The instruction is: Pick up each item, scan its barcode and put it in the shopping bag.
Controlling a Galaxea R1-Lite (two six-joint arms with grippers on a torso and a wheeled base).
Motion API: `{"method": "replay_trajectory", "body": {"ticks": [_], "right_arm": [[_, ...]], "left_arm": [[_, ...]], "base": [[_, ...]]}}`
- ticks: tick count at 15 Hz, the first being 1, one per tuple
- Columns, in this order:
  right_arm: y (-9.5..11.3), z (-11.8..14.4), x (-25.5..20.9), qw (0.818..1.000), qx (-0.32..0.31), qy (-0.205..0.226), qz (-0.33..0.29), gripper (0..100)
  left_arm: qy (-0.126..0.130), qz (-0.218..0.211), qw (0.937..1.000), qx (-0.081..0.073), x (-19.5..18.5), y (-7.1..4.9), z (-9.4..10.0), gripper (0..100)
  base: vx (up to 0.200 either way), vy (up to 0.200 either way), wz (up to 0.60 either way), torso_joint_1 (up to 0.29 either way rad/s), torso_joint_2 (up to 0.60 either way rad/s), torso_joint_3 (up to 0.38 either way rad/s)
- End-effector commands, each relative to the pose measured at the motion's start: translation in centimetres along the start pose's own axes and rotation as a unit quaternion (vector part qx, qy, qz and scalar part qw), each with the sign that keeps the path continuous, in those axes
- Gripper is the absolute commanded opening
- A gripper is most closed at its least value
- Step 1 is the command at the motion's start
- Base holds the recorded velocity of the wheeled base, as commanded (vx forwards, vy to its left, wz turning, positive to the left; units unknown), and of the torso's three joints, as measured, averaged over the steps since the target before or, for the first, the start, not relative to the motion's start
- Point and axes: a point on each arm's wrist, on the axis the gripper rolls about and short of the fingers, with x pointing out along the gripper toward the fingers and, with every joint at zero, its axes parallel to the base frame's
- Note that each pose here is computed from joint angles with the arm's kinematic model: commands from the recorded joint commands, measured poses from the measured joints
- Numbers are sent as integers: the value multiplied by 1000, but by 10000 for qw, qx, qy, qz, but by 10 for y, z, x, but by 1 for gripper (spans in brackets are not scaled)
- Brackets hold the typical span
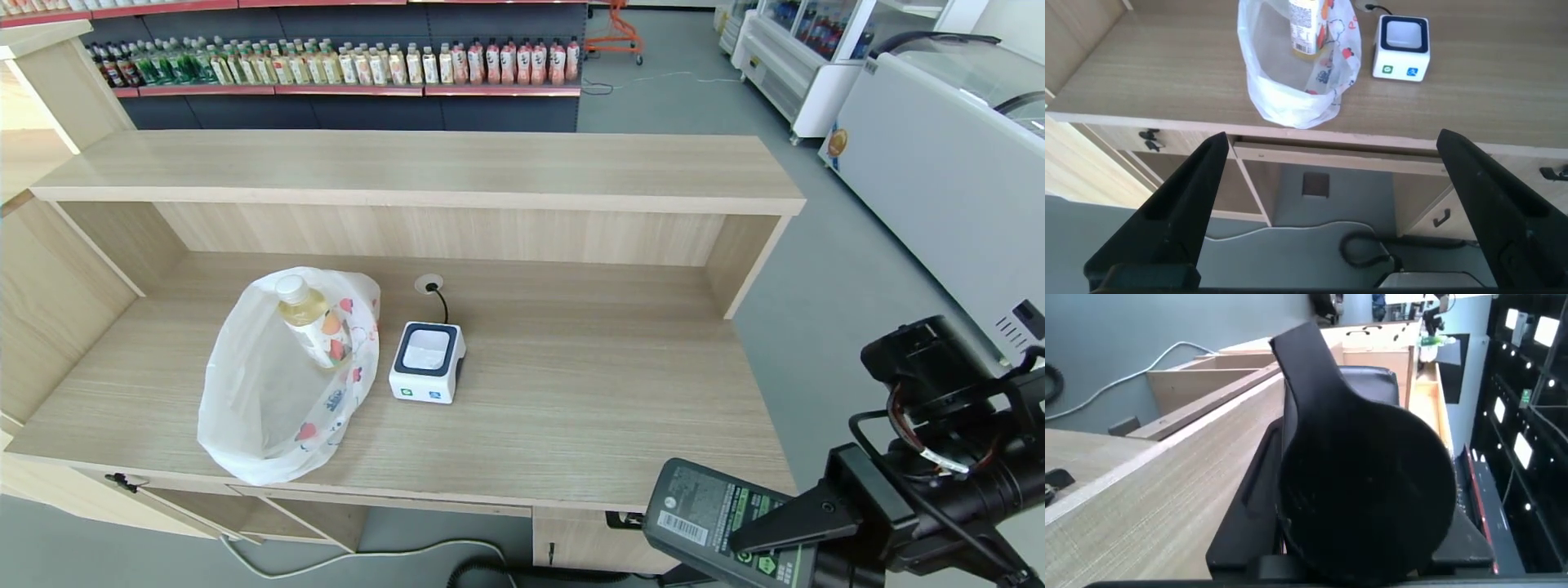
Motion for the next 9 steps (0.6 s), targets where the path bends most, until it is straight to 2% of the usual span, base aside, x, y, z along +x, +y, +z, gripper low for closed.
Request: {"method": "replay_trajectory", "body": {"ticks": [1, 5, 7, 9], "right_arm": [[1, -1, 5, 9992, -395, -95, -24, 0], [-18, -21, 11, 9928, -1180, 48, -191, 0], [-18, -27, 12, 9898, -1391, 133, -264, 0], [-19, -28, 19, 9879, -1496, 14, -406, 0]], "left_arm": [[-2, 1, 10000, 0, 0, 0, 0, 100], [-2, 1, 10000, 0, 0, 0, 0, 100], [-2, 1, 10000, 0, 0, 0, 0, 100], [-2, 1, 10000, 0, 0, 0, 0, 100]], "base": [[0, 0, 0, 0, 0, 0], [0, 0, 0, 0, 0, 0], [0, 0, 0, 0, 0, 0], [0, 0, 0, 0, 0, 0]]}}
